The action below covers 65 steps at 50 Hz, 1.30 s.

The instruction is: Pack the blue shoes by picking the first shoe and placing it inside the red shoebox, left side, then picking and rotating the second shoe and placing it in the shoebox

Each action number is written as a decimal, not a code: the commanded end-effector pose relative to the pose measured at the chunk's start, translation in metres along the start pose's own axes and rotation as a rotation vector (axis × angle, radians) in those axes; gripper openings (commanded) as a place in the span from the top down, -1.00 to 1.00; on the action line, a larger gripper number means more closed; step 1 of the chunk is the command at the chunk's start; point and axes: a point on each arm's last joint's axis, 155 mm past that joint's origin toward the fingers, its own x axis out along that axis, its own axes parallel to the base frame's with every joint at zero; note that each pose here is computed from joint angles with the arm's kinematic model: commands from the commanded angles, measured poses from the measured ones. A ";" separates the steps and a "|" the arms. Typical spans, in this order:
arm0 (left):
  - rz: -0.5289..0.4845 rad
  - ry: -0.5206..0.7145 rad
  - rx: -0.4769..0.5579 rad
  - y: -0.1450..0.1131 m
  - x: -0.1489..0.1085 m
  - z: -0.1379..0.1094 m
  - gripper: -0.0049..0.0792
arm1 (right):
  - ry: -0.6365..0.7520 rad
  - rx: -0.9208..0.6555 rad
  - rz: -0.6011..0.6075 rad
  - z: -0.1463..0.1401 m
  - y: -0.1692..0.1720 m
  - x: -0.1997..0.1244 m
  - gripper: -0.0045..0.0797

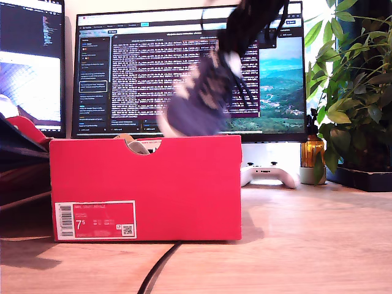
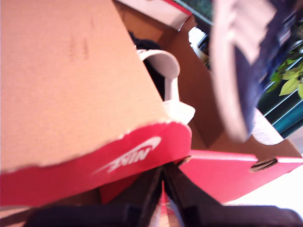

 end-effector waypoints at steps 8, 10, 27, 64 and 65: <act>-0.017 -0.013 0.006 -0.003 -0.001 0.001 0.93 | -0.011 -0.013 0.064 0.015 0.027 0.014 0.92; -0.016 -0.012 0.006 -0.003 -0.001 0.001 0.93 | -0.003 -0.014 0.083 0.013 0.034 0.019 0.92; -0.017 -0.013 0.007 -0.003 -0.001 0.001 0.93 | 0.068 -0.028 0.222 -0.005 0.092 0.052 0.92; -0.016 -0.011 0.005 -0.003 -0.001 0.000 0.93 | 0.170 -0.068 0.143 -0.012 0.092 0.061 0.08; -0.015 -0.010 0.005 -0.003 -0.001 0.000 0.93 | 0.173 -0.071 0.140 -0.011 0.092 0.061 0.07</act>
